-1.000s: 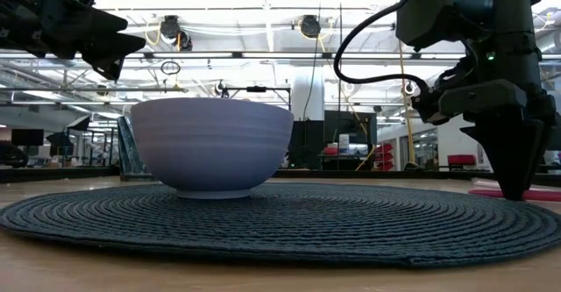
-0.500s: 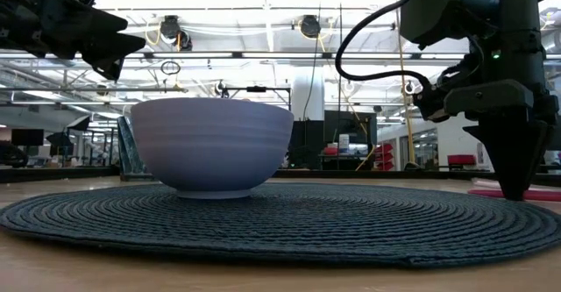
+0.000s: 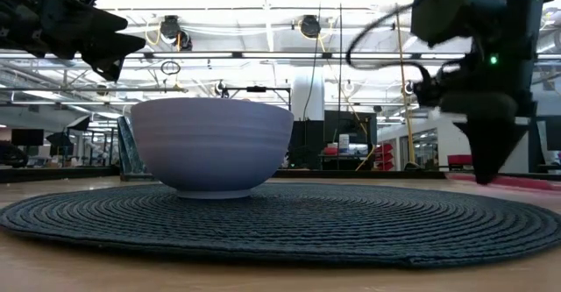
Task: Pick & Place Utensil
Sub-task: Put the pink fork into the bowl
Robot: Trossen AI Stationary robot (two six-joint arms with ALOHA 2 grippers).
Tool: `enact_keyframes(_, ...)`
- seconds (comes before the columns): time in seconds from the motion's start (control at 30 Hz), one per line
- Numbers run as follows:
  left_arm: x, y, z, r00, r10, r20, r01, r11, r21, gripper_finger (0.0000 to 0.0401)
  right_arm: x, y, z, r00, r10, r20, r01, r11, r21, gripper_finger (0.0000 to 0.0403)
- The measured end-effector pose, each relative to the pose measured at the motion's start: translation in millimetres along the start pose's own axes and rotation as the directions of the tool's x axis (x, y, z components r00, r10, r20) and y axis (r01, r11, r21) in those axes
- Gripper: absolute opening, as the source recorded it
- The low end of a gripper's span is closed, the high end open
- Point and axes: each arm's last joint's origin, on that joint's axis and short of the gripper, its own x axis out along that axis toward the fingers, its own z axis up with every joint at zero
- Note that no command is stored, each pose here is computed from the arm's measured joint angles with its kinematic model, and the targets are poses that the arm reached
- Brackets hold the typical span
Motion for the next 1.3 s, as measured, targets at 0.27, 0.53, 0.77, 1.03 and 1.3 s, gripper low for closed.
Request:
enact_keyframes(0.27, 0.0, 0.0, 0.1, 1.0, 0.0, 0.001, 0.0, 1.0, -0.002, 0.0182, -8.4, -2.3, 1.9, 0.998, 0.017, 0.057, -0.017, 1.0, -0.008, 0.0058)
enact_keyframes(0.53, 0.0, 0.0, 0.0, 1.0, 0.0, 0.0, 0.0, 1.0, -0.002, 0.0182, -9.0, -0.8, 3.6, 0.995, 0.024, 0.093, -0.022, 1.0, -0.021, 0.0057)
enact_keyframes(0.77, 0.0, 0.0, 0.0, 1.0, 0.0, 0.0, 0.0, 1.0, -0.004, 0.0182, -9.5, 2.1, 4.8, 0.993, 0.053, 0.105, -0.049, 0.998, -0.044, 0.0057)
enact_keyframes(1.03, 0.0, 0.0, 0.0, 1.0, 0.0, 0.0, 0.0, 1.0, -0.016, 0.0182, -10.2, 6.3, 7.0, 0.988, 0.096, 0.125, -0.087, 0.993, -0.074, 0.0057)
enact_keyframes(1.3, 0.0, 0.0, 0.1, 1.0, 0.0, 0.001, 0.0, 1.0, -0.022, 0.0182, -24.8, 3.8, 11.4, 0.965, 0.158, 0.207, -0.139, 0.985, -0.1, 0.0057)
